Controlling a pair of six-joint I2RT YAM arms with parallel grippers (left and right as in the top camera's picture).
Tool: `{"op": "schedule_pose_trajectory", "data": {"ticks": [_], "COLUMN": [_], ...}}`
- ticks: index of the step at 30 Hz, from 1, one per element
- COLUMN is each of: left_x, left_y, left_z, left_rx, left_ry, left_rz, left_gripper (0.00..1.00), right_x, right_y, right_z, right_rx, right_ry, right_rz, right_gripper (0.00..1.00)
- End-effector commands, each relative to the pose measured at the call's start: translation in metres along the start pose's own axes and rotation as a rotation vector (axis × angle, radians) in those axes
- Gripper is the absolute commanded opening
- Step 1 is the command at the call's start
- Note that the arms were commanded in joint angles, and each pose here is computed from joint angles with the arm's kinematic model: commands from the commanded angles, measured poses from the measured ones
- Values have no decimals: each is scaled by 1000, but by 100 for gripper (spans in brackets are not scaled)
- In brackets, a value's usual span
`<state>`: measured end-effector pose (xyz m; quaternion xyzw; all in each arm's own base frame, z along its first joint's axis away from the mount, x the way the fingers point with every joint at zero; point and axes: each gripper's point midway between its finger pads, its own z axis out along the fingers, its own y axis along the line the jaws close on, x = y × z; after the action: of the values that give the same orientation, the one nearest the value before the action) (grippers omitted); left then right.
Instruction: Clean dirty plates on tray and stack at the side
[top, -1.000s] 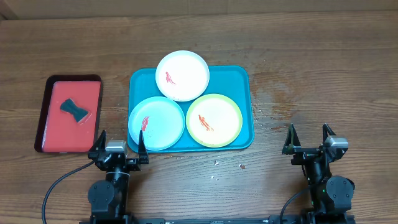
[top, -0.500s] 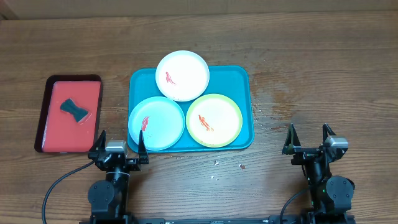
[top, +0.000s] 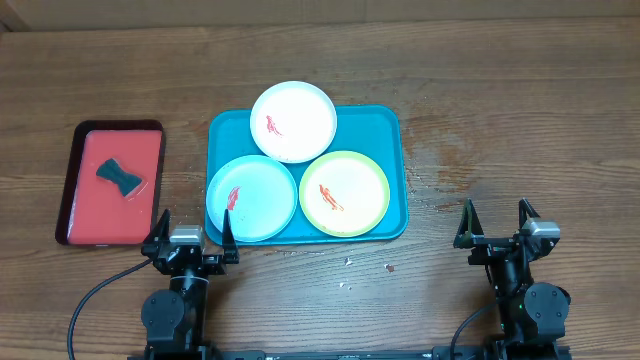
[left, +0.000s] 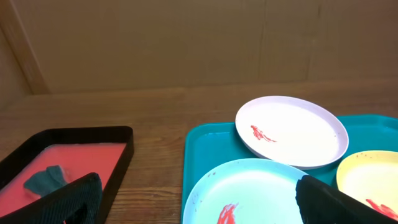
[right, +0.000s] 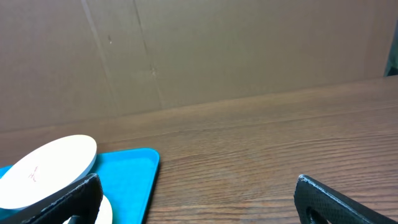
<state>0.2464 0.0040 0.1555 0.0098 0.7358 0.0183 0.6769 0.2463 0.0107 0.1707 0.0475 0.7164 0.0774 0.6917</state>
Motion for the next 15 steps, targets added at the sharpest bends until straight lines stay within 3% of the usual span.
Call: {"op": "schedule_pose_trajectory", "data": {"ticks": [1,10,15], "left_x": [1,-1,-29], "left_y": [6,-1,-13], "left_z": [0,0,-2], "left_rx": [-33,6,77], "left_ry": [-1,-10,-124], "left_rz": [35,34,34], "left_gripper": [99,100,100], "right_x": [1,1,1], "right_y": [-1,-1,-1], "right_z": [0,0,0], "right_rx": [2,2,2], "right_ry": [-8,-8,-8], "right_rz": [-4,-4,-4], "right_gripper": [100,100,100]}}
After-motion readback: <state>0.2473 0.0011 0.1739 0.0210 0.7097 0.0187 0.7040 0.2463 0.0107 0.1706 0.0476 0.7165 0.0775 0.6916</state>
